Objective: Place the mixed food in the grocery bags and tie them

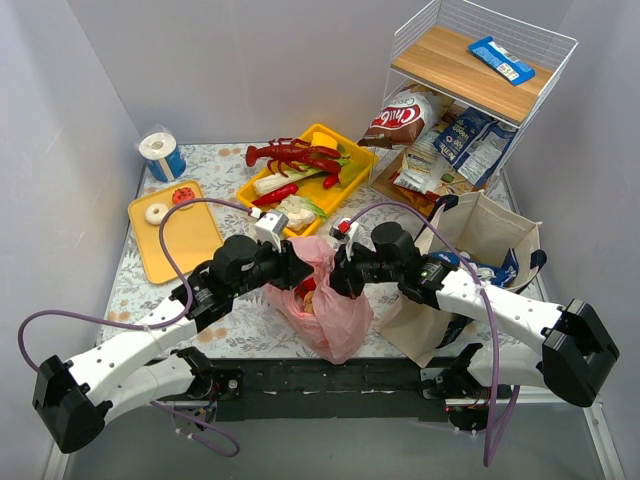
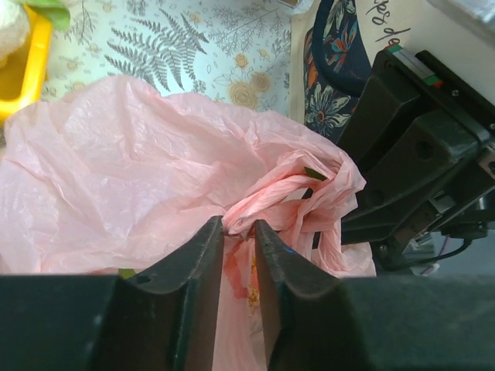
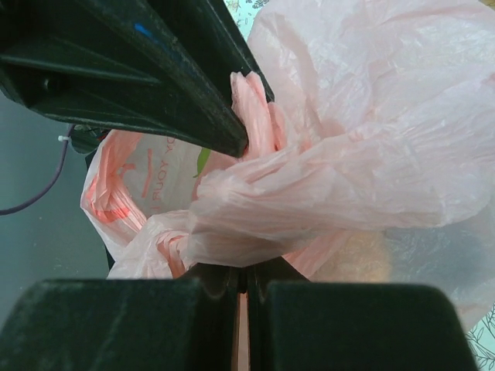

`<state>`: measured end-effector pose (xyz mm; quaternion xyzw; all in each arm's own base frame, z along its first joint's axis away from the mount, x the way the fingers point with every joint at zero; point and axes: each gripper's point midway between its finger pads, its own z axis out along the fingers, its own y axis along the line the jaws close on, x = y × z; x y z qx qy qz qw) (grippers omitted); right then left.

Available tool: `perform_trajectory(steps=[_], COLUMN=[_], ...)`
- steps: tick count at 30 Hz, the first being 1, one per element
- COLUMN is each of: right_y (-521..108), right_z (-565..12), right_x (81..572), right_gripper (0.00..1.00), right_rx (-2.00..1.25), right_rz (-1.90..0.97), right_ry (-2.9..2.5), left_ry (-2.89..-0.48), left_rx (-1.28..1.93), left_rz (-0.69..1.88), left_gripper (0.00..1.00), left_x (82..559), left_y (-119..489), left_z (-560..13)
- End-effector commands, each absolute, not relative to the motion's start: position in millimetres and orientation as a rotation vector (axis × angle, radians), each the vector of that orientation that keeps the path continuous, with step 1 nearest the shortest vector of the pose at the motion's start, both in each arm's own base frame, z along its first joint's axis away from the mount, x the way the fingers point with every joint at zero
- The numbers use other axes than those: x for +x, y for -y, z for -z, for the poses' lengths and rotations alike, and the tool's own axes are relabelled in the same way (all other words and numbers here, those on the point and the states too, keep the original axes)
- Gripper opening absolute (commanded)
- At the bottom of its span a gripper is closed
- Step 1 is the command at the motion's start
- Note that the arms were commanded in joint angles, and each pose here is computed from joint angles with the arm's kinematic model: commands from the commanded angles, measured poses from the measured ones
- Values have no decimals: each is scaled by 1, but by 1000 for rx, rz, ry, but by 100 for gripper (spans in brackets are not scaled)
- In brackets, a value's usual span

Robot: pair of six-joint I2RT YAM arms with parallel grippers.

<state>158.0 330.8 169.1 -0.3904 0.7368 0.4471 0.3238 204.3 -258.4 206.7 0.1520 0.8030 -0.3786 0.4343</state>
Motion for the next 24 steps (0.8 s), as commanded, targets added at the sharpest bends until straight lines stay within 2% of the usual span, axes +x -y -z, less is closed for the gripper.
perform_trajectory(steps=[1, 6, 24], right_y=[-338, -337, -298], right_z=[-194, -193, -178], right_x=[161, 161, 168], right_gripper=[1, 1, 1], right_rx=[-1029, -1040, -1025], right_rz=[-1201, -1197, -981], right_ry=[-1853, -1859, -1998], left_ry=[-1902, -1905, -1911], left_rx=[386, 360, 253], left_rz=[978, 989, 903], left_gripper=[16, 0, 0], left_x=[210, 210, 209], left_y=[263, 263, 235], left_z=[-231, -227, -228])
